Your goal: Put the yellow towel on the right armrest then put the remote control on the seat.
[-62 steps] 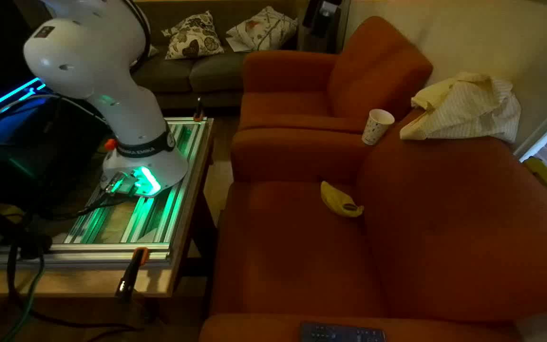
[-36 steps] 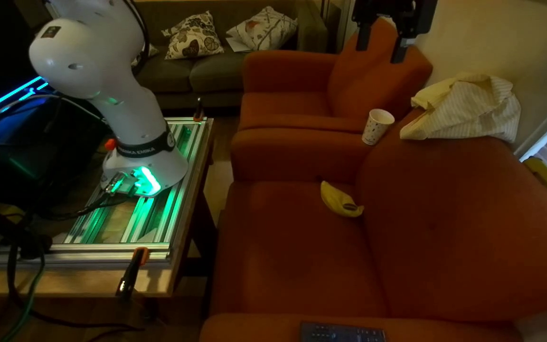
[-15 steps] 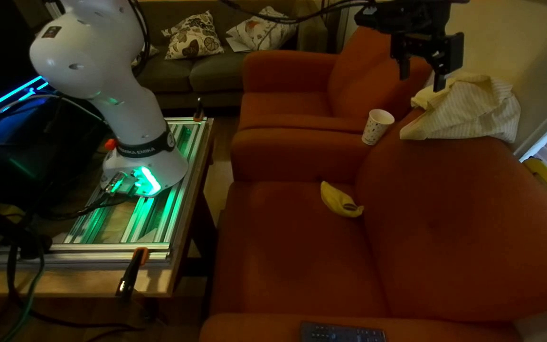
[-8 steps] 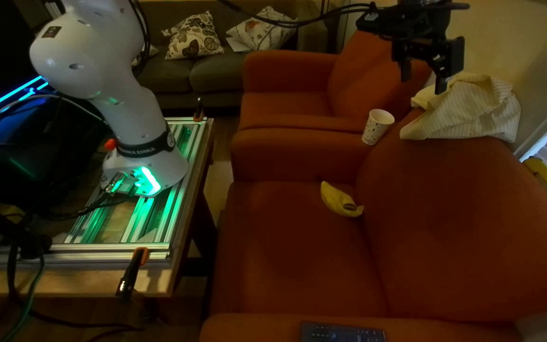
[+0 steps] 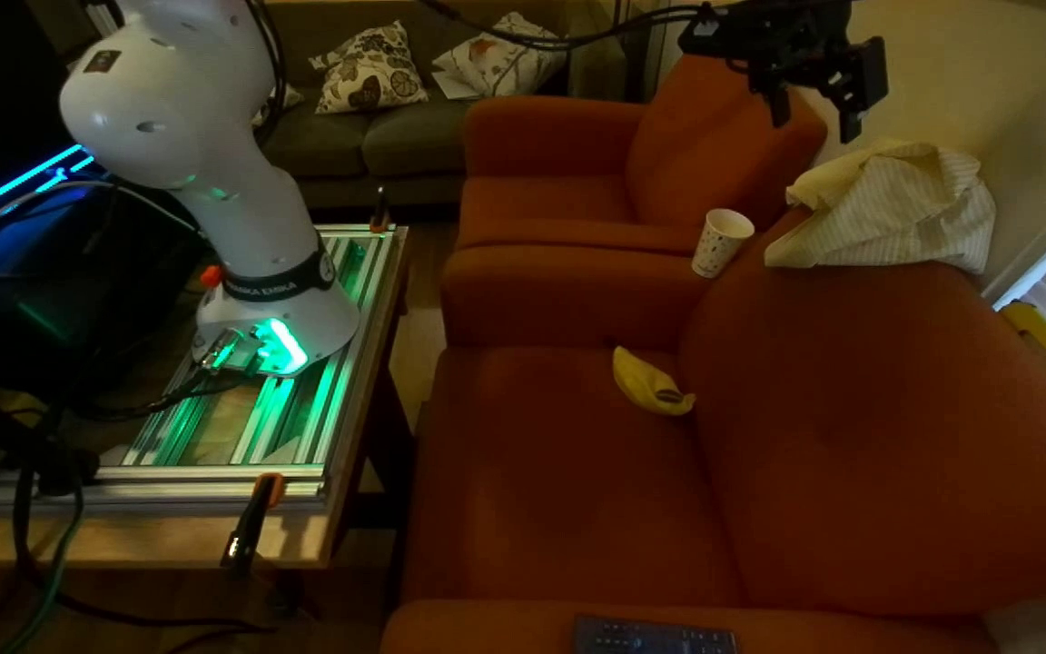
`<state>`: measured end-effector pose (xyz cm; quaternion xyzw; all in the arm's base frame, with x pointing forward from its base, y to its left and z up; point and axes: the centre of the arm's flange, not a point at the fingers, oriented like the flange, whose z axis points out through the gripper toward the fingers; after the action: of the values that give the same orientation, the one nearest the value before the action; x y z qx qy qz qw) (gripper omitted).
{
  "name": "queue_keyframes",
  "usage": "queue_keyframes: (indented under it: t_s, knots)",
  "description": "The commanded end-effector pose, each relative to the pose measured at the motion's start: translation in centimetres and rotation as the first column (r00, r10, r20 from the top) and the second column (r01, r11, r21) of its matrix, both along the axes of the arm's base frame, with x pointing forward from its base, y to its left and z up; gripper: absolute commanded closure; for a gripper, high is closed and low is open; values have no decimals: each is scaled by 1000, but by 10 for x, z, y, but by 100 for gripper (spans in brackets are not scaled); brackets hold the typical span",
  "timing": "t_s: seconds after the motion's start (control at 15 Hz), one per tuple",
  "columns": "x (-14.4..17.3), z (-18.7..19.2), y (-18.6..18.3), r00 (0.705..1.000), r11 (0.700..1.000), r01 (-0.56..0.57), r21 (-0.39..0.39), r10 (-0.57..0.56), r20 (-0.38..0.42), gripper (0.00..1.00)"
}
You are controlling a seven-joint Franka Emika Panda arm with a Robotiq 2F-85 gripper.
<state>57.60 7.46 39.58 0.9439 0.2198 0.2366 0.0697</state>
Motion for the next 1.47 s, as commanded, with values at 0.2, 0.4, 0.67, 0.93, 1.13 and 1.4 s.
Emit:
queue_keyframes:
  t_s: [0.2,0.4,0.67,0.93,1.13,1.4]
  knots:
    - [18,-24,10,991,997,-52,61,44,124,0]
    - [32,-34,8,987,998,-15,66,4,161,0]
    - [52,-51,0,986,994,19,106,-36,162,0]
    - [70,-70,4,988,983,36,178,-61,140,0]
    - [82,-83,11,988,978,46,203,-75,136,0]
    - [91,-92,9,988,980,46,195,-73,136,34]
